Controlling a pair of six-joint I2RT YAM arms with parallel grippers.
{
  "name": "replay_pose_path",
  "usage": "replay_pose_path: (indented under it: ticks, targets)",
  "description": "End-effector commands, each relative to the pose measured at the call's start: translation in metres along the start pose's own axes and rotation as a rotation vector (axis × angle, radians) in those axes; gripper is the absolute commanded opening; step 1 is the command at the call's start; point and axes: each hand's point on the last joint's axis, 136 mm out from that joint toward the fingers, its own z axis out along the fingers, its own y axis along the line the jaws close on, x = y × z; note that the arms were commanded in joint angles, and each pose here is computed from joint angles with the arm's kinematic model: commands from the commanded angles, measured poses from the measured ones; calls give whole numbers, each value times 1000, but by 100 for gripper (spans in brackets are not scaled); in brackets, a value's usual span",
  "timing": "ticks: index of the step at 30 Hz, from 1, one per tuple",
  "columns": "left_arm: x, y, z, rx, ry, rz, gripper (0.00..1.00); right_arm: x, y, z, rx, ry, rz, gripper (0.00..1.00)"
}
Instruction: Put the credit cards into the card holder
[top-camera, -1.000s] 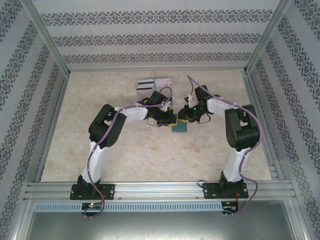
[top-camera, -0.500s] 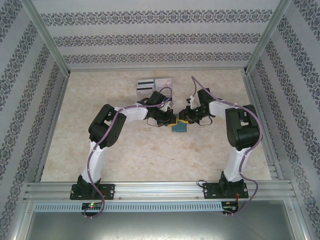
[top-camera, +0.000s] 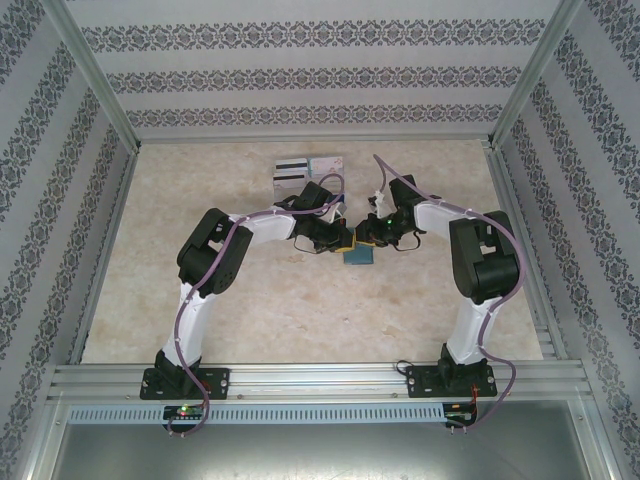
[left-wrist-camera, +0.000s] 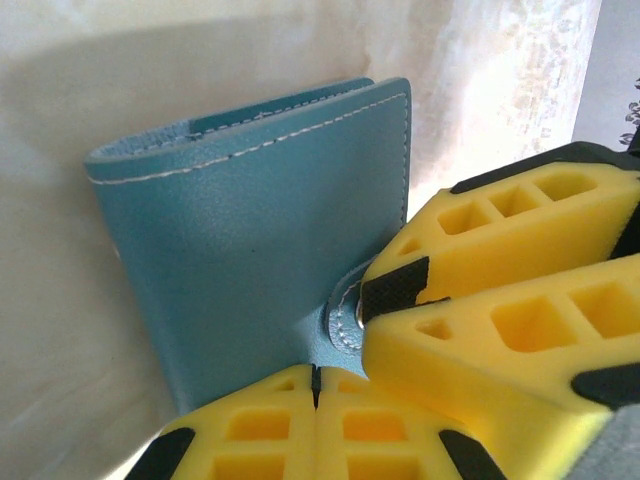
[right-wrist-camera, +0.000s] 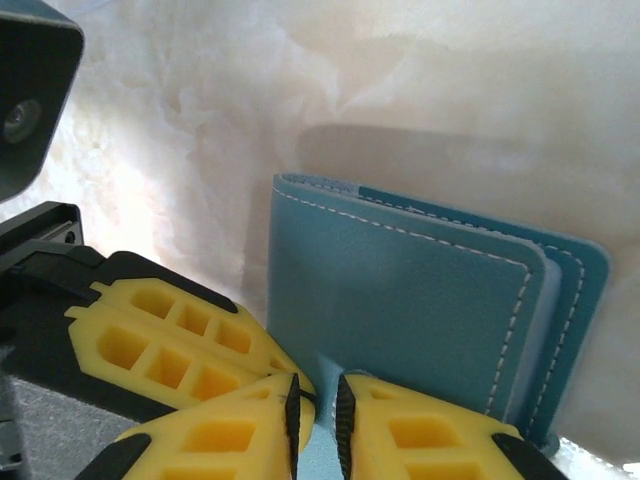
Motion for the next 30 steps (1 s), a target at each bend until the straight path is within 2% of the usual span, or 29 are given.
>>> replay_pose_path:
  ticks: [1, 6, 12, 15, 18, 21, 22, 25, 30]
  targets:
    - [4, 10, 15, -27, 6, -4, 0, 56, -42, 20, 189, 161, 45, 19]
    - [3, 9, 15, -27, 7, -4, 0, 69, -52, 22, 220, 177, 48, 13]
    - [3, 9, 15, -27, 7, -3, 0, 76, -56, 25, 265, 192, 42, 12]
    - [2, 7, 14, -24, 8, 0, 0, 74, -51, 26, 226, 176, 58, 13]
    - [0, 1, 11, -21, 7, 12, 0, 53, -32, 18, 161, 115, 47, 14]
    - [-7, -11, -2, -23, -14, 43, 6, 21, -3, -1, 103, 39, 3, 17]
    - [-10, -16, -7, -20, -23, 54, 8, 9, 8, -8, 81, 9, -16, 21]
    - [-21, -32, -28, -20, -59, 93, 19, -17, 35, -30, 43, -71, -75, 23]
    - [-35, -37, -75, -97, -174, 162, 35, -44, 50, -76, 89, -235, -174, 30]
